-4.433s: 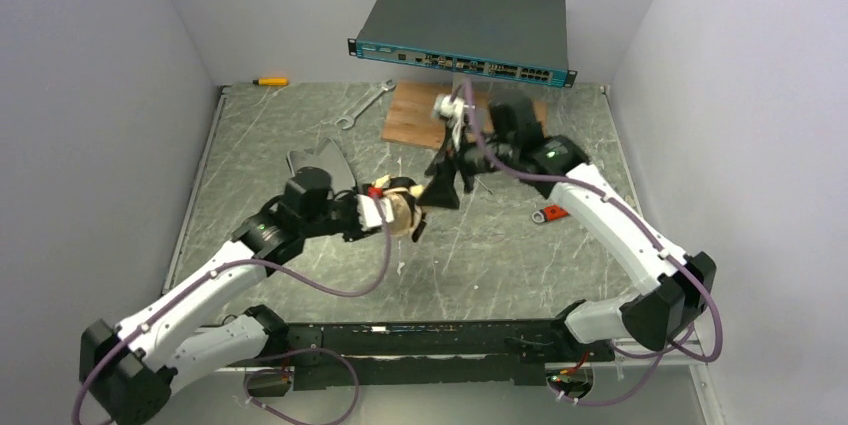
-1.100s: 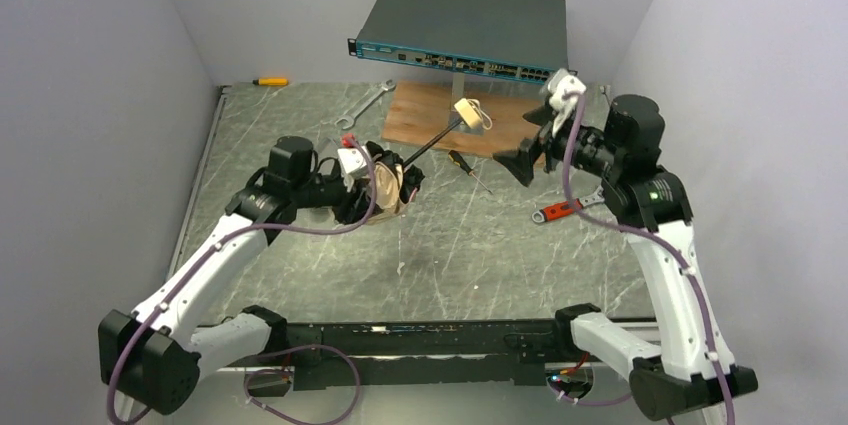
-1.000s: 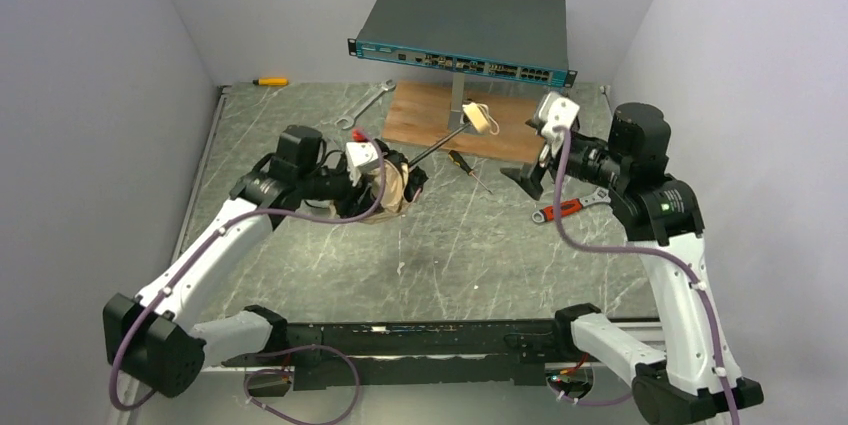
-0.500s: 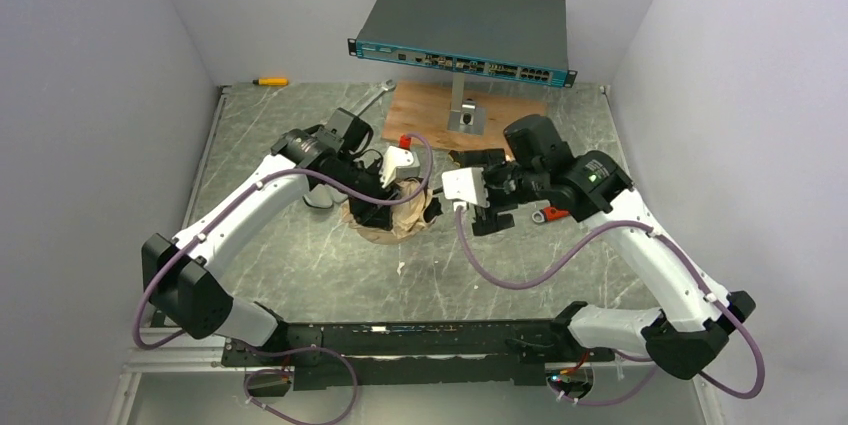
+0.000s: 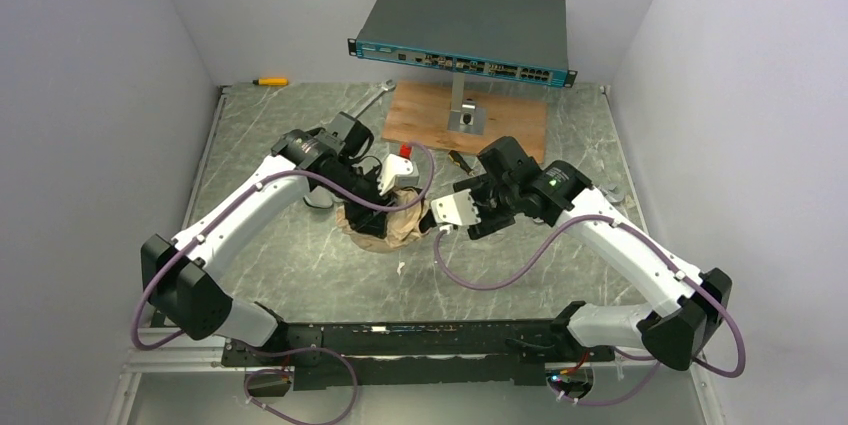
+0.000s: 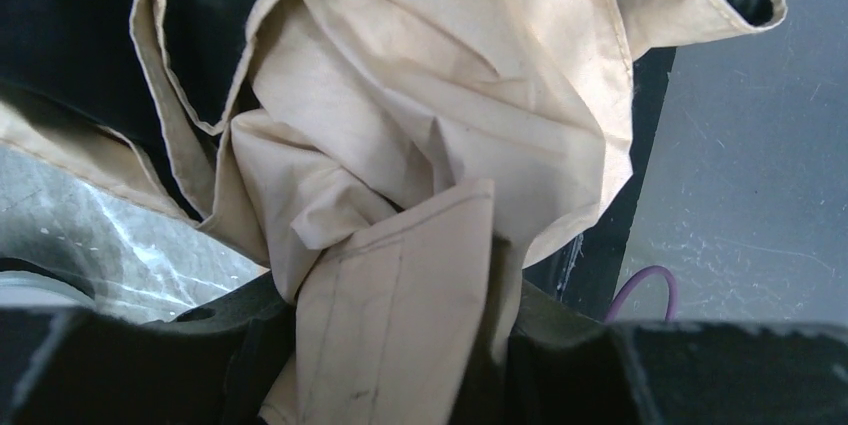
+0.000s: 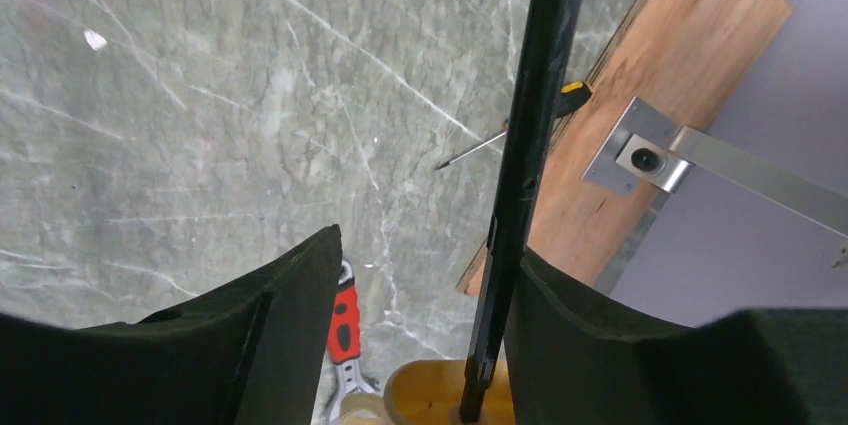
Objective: Open the umbrella
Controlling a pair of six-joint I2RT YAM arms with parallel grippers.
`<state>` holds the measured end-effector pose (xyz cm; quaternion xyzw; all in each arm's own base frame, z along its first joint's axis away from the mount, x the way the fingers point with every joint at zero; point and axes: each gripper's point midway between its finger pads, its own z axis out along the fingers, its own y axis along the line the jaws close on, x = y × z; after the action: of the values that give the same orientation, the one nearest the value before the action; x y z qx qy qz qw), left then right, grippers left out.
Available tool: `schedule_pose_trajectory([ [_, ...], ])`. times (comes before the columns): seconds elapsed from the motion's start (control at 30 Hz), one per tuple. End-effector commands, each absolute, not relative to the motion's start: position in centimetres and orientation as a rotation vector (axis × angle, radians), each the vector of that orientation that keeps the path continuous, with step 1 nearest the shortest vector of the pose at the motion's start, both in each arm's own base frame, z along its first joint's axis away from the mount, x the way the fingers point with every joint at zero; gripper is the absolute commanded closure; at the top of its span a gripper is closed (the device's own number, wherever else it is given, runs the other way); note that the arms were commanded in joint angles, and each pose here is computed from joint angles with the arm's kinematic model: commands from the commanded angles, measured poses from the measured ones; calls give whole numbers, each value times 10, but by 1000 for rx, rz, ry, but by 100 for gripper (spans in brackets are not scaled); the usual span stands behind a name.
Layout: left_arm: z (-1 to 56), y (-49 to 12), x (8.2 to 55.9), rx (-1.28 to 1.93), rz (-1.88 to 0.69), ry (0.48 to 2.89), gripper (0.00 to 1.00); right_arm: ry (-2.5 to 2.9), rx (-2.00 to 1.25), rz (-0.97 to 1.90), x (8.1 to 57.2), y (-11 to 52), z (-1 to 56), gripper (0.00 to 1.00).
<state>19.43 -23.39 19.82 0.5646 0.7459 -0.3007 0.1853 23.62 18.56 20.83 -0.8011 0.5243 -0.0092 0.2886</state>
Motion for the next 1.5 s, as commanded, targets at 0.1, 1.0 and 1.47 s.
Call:
schedule_pose_trajectory([
  [0.1, 216, -235, 186, 1632, -862, 1976, 100, 1366, -2095, -165, 256, 184, 215, 54],
  [1.0, 172, -120, 232, 1507, -615, 2153, 100, 1799, -2039, -325, 247, 25, 166, 69],
  [1.47, 217, -189, 209, 1501, -885, 1736, 100, 1700, -1357, 580, 233, 178, 281, 12],
])
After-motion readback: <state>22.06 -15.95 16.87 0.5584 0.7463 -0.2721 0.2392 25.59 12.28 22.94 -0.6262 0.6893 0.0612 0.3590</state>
